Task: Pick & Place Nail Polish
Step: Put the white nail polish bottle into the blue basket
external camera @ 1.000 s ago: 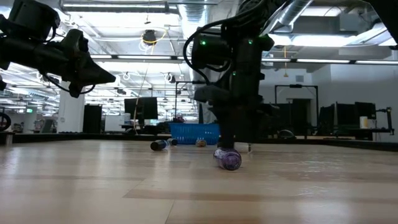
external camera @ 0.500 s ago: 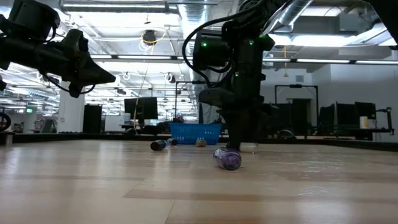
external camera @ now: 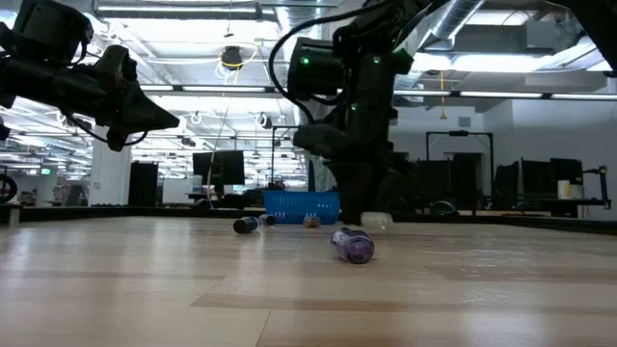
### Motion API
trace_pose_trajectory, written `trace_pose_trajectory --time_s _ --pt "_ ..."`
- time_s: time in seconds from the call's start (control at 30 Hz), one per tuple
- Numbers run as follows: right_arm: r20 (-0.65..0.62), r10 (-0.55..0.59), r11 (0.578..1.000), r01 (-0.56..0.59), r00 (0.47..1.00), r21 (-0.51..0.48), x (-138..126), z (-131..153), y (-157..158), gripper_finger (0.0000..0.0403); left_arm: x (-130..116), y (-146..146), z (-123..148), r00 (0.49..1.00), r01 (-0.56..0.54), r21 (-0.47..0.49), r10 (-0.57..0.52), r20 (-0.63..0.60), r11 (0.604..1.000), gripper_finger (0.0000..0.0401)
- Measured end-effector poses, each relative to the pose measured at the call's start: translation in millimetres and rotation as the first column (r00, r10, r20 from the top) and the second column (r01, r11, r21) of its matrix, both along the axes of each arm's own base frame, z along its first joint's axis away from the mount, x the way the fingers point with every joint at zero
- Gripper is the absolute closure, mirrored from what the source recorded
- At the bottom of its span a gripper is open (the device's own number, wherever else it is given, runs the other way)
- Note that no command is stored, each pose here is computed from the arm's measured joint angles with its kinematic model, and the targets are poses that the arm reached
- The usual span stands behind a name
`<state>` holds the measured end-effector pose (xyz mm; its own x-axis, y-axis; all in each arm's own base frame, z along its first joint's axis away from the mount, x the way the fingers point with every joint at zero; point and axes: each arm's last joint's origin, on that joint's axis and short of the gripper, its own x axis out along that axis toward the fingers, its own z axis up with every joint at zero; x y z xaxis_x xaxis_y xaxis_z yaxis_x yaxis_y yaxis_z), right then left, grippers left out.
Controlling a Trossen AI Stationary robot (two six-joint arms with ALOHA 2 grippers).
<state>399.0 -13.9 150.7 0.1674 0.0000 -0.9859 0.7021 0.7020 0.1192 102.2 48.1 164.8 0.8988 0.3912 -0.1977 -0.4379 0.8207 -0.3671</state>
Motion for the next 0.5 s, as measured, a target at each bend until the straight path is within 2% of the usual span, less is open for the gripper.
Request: trace_pose_trajectory --time_s 0.23,0.37,0.5 --pt "0.095 0.006 1.0 -0.003 0.995 -0.029 15.7 26.0 -20.9 0.0351 0.0 0.0 0.0 1.0 0.001 0.004 -0.001 -0.002 1.0 0.04" --pt "0.196 0.002 0.996 0.016 0.981 -0.089 27.5 56.3 -51.2 0.0351 0.0 0.0 0.0 1.0 0.001 0.004 -0.001 -0.002 1.0 0.04" --pt "0.325 -0.029 0.985 0.082 0.945 -0.15 34.2 88.2 -91.9 0.0351 0.0 0.0 0.0 1.0 0.001 0.005 -0.001 -0.002 1.0 0.04"
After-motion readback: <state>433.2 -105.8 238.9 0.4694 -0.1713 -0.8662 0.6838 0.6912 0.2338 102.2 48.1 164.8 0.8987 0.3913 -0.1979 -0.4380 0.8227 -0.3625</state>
